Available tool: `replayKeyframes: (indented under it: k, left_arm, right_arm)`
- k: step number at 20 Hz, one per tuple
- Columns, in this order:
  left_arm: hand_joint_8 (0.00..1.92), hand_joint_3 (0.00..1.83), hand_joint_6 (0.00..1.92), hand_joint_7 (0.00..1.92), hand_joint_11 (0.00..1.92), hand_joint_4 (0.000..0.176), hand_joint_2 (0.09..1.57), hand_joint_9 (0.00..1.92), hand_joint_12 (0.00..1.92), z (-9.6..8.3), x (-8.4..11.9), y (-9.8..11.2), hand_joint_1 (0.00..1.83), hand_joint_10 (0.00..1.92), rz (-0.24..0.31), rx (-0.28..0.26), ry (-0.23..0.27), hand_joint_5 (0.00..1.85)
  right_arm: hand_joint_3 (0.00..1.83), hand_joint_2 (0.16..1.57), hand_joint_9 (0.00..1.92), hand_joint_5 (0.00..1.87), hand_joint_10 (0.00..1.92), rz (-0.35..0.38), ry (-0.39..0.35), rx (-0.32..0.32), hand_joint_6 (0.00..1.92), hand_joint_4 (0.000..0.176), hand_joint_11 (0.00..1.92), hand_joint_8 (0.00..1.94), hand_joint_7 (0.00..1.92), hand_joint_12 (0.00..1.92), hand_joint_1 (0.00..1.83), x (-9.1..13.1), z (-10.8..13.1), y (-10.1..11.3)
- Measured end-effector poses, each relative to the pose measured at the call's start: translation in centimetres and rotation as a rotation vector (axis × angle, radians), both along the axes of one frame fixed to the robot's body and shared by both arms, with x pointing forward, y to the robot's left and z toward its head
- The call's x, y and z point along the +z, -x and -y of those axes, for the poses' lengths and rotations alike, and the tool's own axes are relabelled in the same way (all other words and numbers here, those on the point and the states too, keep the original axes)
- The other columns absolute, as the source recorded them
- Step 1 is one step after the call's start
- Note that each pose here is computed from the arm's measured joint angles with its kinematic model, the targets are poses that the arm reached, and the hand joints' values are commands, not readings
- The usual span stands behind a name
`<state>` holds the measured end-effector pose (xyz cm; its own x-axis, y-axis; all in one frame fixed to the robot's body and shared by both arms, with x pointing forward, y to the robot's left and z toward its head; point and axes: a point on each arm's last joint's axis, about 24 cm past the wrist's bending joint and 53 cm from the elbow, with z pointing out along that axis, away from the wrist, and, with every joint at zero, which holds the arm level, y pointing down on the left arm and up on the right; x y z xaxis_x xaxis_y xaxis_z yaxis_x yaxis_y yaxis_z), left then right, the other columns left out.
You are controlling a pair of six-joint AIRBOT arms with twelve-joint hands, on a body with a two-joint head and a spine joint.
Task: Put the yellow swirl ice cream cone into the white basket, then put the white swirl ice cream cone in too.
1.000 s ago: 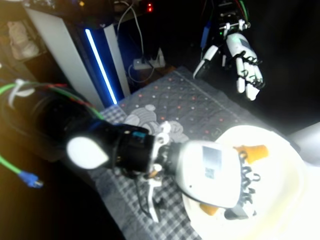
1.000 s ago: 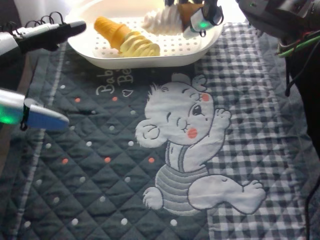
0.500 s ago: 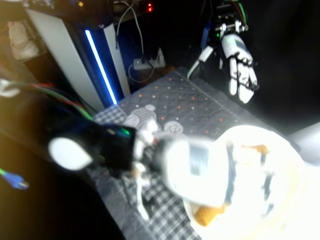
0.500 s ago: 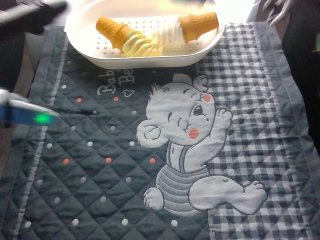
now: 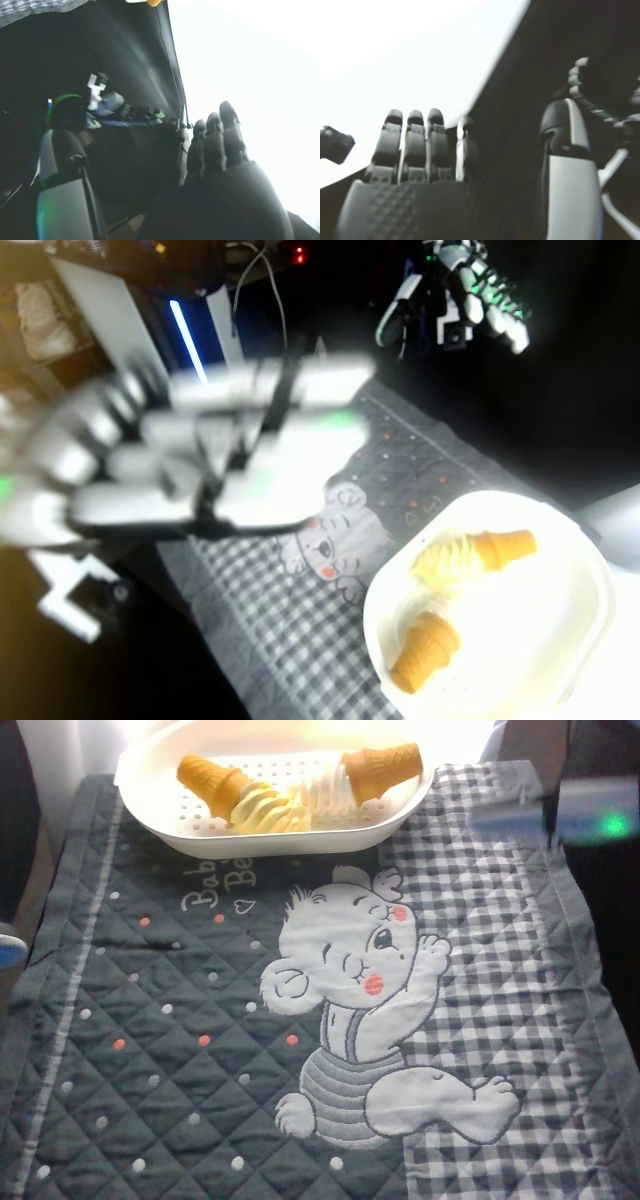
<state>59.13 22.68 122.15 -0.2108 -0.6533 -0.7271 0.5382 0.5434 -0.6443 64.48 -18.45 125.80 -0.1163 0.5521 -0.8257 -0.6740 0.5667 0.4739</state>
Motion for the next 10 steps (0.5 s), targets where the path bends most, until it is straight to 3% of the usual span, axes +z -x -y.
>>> replayKeyframes:
  k: [1, 2, 3, 4, 5, 6, 7, 9, 10]
  left_arm:
    - [0.00, 0.00, 0.00, 0.01, 0.02, 0.025, 0.80, 0.00, 0.01, -0.2, -0.1, 0.7, 0.88, 0.00, 0.002, 0.000, 0.014, 0.04]
    - [0.00, 0.01, 0.00, 0.00, 0.04, 0.045, 0.81, 0.00, 0.02, -0.3, -0.3, 1.6, 0.86, 0.00, 0.002, -0.007, 0.028, 0.01]
    - [0.00, 0.01, 0.00, 0.00, 0.01, 0.079, 0.81, 0.00, 0.01, -0.5, -0.6, 2.5, 0.88, 0.00, 0.000, -0.004, 0.037, 0.00]
    - [0.00, 0.01, 0.00, 0.04, 0.00, 0.103, 0.81, 0.05, 0.33, -0.9, -0.7, 2.8, 0.87, 0.00, 0.001, 0.005, 0.050, 0.00]
    - [0.00, 0.02, 0.00, 0.03, 0.00, 0.096, 0.83, 0.06, 0.48, -1.5, -0.7, 2.7, 0.88, 0.00, 0.006, 0.034, 0.082, 0.00]
    - [0.00, 0.01, 0.00, 0.00, 0.00, 0.115, 0.80, 0.05, 0.68, -1.8, -0.8, 2.6, 0.91, 0.01, 0.006, 0.055, 0.103, 0.00]
    - [0.00, 0.01, 0.00, 0.01, 0.00, 0.112, 0.80, 0.06, 0.81, -2.2, -1.5, 2.4, 0.92, 0.01, -0.010, 0.064, 0.142, 0.00]
    - [0.01, 0.04, 0.00, 0.03, 0.00, 0.063, 0.86, 0.06, 0.84, -2.2, -3.6, 2.2, 0.85, 0.01, -0.076, 0.069, 0.197, 0.00]
    - [0.00, 0.05, 0.00, 0.03, 0.00, 0.065, 0.86, 0.04, 0.78, -2.1, -4.5, 2.1, 0.81, 0.00, -0.102, 0.068, 0.210, 0.00]
  right_arm:
    - [0.00, 0.86, 0.25, 0.24, 0.01, -0.011, -0.032, -0.004, 0.00, 0.173, 0.12, 0.01, 0.27, 0.05, 0.66, -0.3, 0.6, 1.1]
    - [0.01, 0.88, 0.25, 0.22, 0.01, -0.003, -0.063, -0.008, 0.00, 0.175, 0.14, 0.00, 0.28, 0.07, 0.61, -0.5, 1.6, 2.4]
    - [0.01, 0.88, 0.24, 0.22, 0.00, -0.019, -0.099, -0.035, 0.00, 0.176, 0.14, 0.00, 0.27, 0.07, 0.61, -1.3, 2.9, 3.3]
    - [0.00, 0.87, 0.23, 0.20, 0.00, -0.044, -0.115, -0.066, 0.00, 0.176, 0.12, 0.00, 0.26, 0.06, 0.60, -2.2, 3.8, 3.5]
    - [0.00, 0.86, 0.24, 0.19, 0.00, -0.069, -0.127, -0.102, 0.00, 0.176, 0.11, 0.00, 0.25, 0.06, 0.60, -3.2, 4.8, 3.6]
    - [0.00, 0.86, 0.20, 0.14, 0.00, -0.079, -0.146, -0.129, 0.00, 0.176, 0.08, 0.00, 0.24, 0.05, 0.59, -3.7, 5.6, 3.6]
    - [0.00, 0.84, 0.19, 0.13, 0.00, -0.092, -0.199, -0.167, 0.00, 0.176, 0.07, 0.00, 0.24, 0.04, 0.64, -4.5, 6.5, 3.6]
    - [0.00, 0.84, 0.16, 0.11, 0.00, -0.141, -0.250, -0.199, 0.00, 0.176, 0.07, 0.00, 0.21, 0.04, 0.65, -6.4, 6.9, 3.5]
    - [0.00, 0.84, 0.16, 0.10, 0.00, -0.163, -0.261, -0.192, 0.00, 0.176, 0.06, 0.00, 0.21, 0.04, 0.66, -7.0, 6.9, 3.3]
